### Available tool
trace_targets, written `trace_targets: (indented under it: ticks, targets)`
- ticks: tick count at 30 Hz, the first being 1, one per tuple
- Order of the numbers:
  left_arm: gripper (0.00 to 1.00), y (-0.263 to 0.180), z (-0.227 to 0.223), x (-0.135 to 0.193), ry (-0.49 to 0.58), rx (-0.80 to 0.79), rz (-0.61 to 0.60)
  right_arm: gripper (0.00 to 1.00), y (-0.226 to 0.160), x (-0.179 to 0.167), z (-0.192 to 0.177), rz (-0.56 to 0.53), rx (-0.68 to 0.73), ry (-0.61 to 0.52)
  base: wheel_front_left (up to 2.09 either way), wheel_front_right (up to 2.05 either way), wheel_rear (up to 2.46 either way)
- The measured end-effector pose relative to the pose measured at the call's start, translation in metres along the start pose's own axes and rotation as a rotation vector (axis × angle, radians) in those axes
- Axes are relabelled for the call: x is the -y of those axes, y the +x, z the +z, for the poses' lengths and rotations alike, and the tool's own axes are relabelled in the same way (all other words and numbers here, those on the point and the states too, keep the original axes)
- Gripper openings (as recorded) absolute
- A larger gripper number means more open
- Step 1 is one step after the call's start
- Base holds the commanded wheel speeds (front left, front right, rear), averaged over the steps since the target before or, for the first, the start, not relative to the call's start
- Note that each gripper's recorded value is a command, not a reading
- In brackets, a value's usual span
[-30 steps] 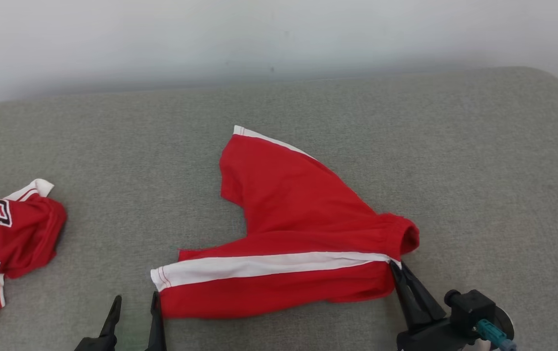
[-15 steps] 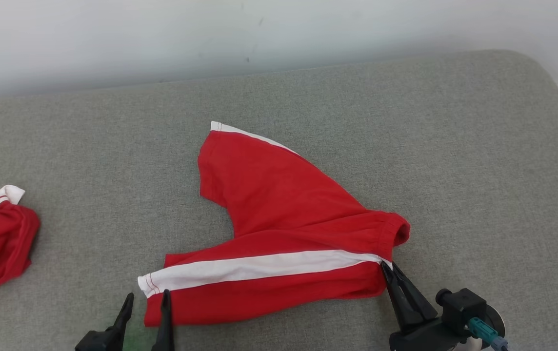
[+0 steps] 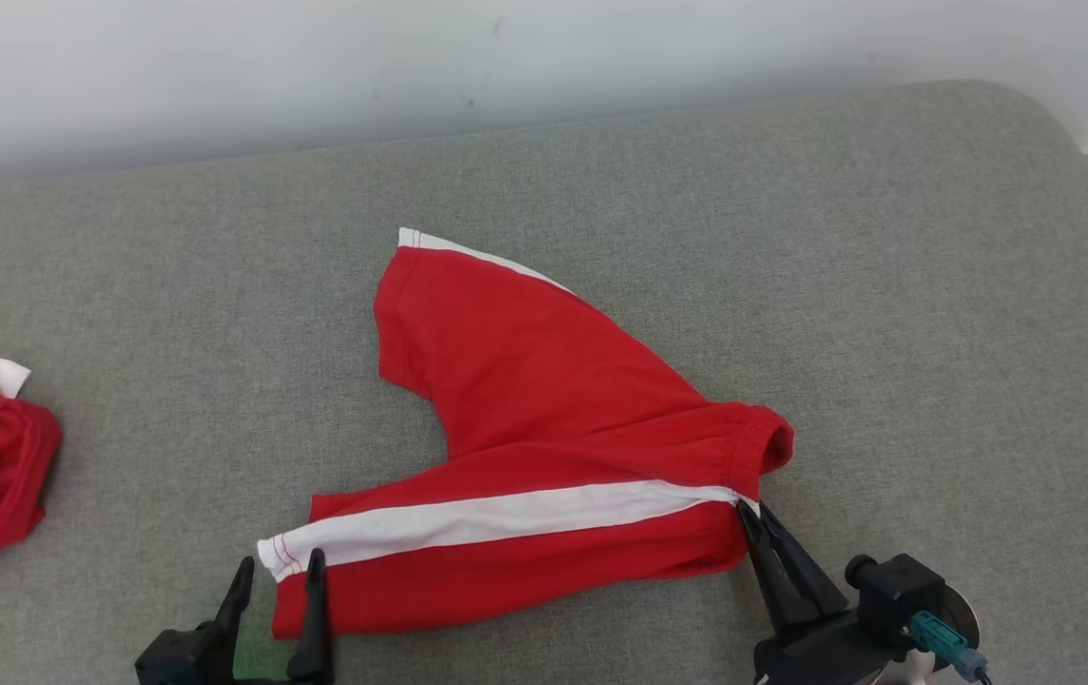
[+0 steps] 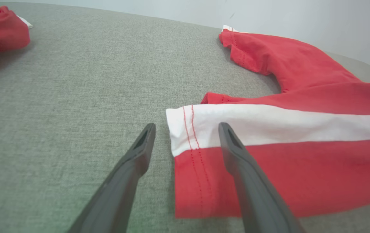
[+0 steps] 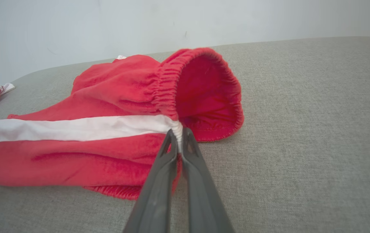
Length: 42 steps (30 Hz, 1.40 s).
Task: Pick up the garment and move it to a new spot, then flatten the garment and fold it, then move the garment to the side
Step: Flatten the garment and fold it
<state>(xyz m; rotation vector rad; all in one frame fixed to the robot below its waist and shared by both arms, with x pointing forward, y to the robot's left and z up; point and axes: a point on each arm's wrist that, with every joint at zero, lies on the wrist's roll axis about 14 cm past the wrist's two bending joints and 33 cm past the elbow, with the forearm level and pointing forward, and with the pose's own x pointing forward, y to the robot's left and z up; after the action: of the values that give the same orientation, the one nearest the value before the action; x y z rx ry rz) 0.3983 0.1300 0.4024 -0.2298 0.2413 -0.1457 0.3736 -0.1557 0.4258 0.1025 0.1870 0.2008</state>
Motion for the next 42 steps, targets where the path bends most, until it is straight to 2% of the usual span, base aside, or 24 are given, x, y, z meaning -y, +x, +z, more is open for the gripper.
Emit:
trace_targets:
  ticks: [3,7,9,10,17,20,24,29,30,31,34,38,42]
  targets:
    - [0.58,0.0,-0.003,-0.001,-0.005,-0.009,0.002,0.0,0.0,0.0,-0.001,0.0,-0.003,0.002,0.0,0.0,0.0]
    - [0.42,0.001,-0.004,-0.002,-0.008,-0.012,0.006,0.0,0.002,-0.002,-0.001,0.002,-0.002,0.006,0.0,0.0,0.0]
    - [0.06,0.001,-0.003,-0.003,-0.009,-0.009,0.008,0.0,0.003,-0.001,0.0,0.002,-0.001,0.005,0.0,0.0,0.0]
    - [0.0,0.001,-0.002,-0.003,-0.015,-0.004,0.005,0.0,0.004,-0.001,0.0,0.003,0.001,0.005,0.0,0.0,0.0]
    - [0.0,0.007,0.033,0.005,0.024,0.101,-0.026,0.0,0.012,-0.008,0.021,0.017,0.07,0.032,0.0,0.0,0.0]
    - [0.0,0.007,0.063,0.008,0.059,0.189,-0.036,0.0,0.017,-0.017,0.05,0.033,0.162,0.072,0.0,0.0,0.0]
    - [0.0,0.007,0.129,0.019,0.129,0.376,-0.073,0.0,0.022,-0.033,0.101,0.08,0.31,0.114,0.0,0.0,0.0]
    - [0.0,-0.008,0.209,0.024,0.284,0.587,-0.108,0.0,0.018,-0.05,0.168,0.156,0.491,0.142,0.0,0.0,0.0]
    - [0.0,-0.013,0.228,0.025,0.313,0.636,-0.113,0.0,0.016,-0.053,0.183,0.176,0.529,0.128,0.0,0.0,0.0]
    - [0.0,-0.025,0.265,0.028,0.378,0.732,-0.12,0.0,0.009,-0.057,0.216,0.206,0.613,0.106,0.0,0.0,0.0]
    - [0.0,-0.048,0.317,0.031,0.462,0.871,-0.114,0.0,-0.001,-0.062,0.253,0.239,0.71,0.086,0.0,0.0,0.0]
    - [0.0,-0.071,0.358,0.029,0.551,0.971,-0.096,0.0,-0.005,-0.068,0.284,0.278,0.781,0.079,0.0,0.0,0.0]
    - [0.0,-0.077,0.371,0.02,0.598,0.981,-0.075,0.0,0.007,-0.078,0.291,0.316,0.772,0.07,0.0,0.0,0.0]
